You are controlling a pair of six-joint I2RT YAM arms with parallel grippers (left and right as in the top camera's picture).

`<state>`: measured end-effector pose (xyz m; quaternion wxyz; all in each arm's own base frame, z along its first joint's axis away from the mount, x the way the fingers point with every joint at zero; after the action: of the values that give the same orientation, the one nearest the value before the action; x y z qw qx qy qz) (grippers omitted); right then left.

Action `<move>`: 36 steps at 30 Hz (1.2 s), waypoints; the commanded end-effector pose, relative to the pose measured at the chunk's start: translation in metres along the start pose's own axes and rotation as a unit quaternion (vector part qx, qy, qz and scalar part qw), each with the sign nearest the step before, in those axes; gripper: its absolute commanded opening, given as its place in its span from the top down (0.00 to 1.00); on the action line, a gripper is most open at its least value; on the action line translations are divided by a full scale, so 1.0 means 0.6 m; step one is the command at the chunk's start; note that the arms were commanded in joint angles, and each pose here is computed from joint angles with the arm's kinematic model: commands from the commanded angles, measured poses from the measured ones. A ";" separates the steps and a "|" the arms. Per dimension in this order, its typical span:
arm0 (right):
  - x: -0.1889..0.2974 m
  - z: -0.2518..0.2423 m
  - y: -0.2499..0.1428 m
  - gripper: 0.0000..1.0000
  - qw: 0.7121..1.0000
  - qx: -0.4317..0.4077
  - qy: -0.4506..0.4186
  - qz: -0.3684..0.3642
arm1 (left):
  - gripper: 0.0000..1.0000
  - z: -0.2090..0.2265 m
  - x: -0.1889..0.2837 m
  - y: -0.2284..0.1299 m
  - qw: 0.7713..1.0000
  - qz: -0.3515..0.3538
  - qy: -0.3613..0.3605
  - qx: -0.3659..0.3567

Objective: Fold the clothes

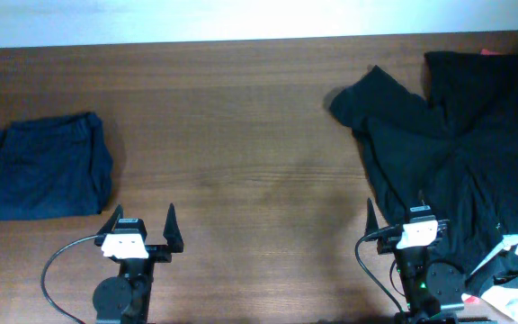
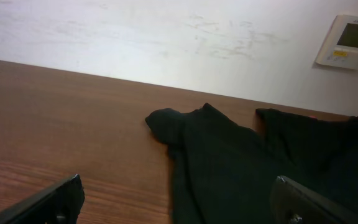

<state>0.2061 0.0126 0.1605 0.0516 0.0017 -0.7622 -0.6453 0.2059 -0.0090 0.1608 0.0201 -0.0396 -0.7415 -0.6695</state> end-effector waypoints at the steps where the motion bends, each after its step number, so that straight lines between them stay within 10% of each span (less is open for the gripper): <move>1: 0.000 0.002 -0.005 0.01 1.000 -0.005 0.001 0.005 | 0.01 -0.001 -0.001 -0.003 1.000 0.001 -0.005 -0.006; 29: 0.001 0.005 -0.003 0.01 0.997 -0.072 0.008 0.006 | 0.01 -0.014 0.001 -0.002 0.999 0.005 -0.034 -0.006; 36: 0.044 -0.006 0.067 0.01 0.992 -0.088 0.015 0.088 | 0.01 -0.033 0.049 0.086 0.996 0.067 -0.049 0.022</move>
<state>0.1854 0.0122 0.1789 0.1169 -0.0647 -0.7038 -0.6977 0.1860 -0.0209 0.1857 0.0378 -0.1209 -0.7412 -0.6593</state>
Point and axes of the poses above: each gripper's point midway between its finger pads, its own x axis back along the fingers, its own z axis along the line the jaws close on, y = z × x, the point moved 4 cm from there along x, back along the fingers, and after that the axes turned 2 degrees about x, right-handed, at the moved point
